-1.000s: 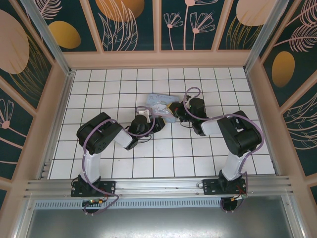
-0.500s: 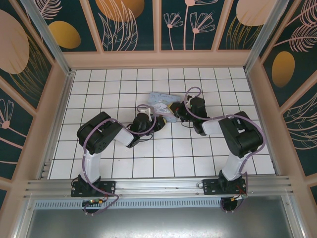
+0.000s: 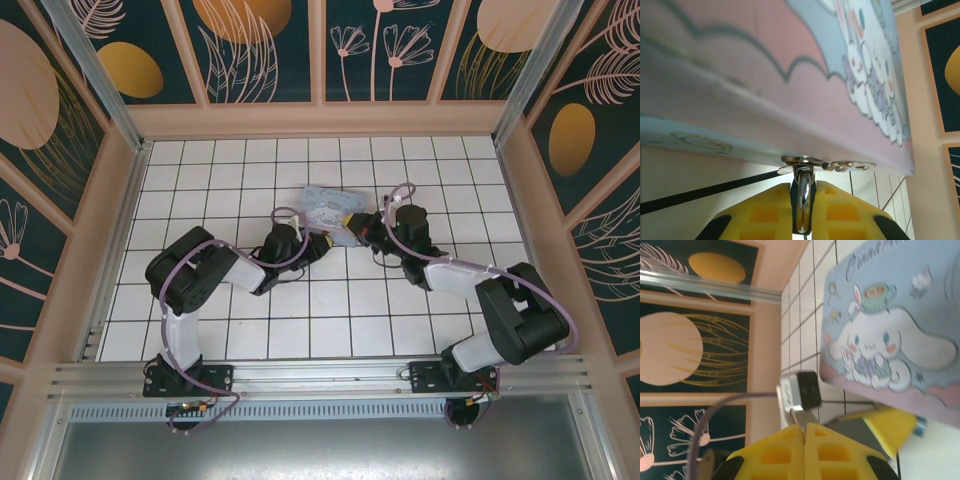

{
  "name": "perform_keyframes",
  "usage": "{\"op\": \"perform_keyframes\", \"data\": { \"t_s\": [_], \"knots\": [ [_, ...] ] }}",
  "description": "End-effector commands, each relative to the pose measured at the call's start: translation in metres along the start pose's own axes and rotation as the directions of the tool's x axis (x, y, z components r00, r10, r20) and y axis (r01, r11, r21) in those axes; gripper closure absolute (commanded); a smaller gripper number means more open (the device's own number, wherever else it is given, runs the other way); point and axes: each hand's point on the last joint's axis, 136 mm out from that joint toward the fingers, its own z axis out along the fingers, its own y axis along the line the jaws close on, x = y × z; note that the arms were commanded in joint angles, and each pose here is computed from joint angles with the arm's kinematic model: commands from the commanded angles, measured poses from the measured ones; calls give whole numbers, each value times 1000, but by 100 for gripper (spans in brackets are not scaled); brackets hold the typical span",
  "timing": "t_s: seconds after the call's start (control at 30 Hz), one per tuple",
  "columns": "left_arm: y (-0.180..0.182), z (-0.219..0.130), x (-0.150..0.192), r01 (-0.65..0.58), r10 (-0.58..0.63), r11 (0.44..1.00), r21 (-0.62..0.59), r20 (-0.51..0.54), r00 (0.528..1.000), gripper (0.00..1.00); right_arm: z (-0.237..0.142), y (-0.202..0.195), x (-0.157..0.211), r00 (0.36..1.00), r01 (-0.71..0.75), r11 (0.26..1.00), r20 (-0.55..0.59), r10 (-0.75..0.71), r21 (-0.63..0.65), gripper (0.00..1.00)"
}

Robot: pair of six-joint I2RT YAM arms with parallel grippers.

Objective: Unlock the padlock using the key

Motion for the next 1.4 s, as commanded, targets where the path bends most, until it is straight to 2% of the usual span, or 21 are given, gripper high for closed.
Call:
{"op": "perform_keyframes", "data": {
  "t_s": [0.0,0.17,0.47,0.97,1.37],
  "knots": [
    [1,-16,-8,29,-29,1000,-1,8,1000,100,-5,-1,19,1000,17,1000,-20,-17,3,100],
    [-1,-31,-12,38,-38,999,18,-3,999,100,-5,-7,44,999,8,1000,-47,-7,6,100],
    [-28,-34,0,50,-34,992,115,-134,990,100,0,-31,71,996,-54,998,-76,55,16,100],
    [-69,-44,13,66,7,965,255,-278,961,100,-10,-49,72,996,-81,996,-32,83,48,100],
    [-70,-46,10,128,-54,958,256,-277,959,100,-17,-52,64,988,-152,987,31,151,54,100]
  ]
}}
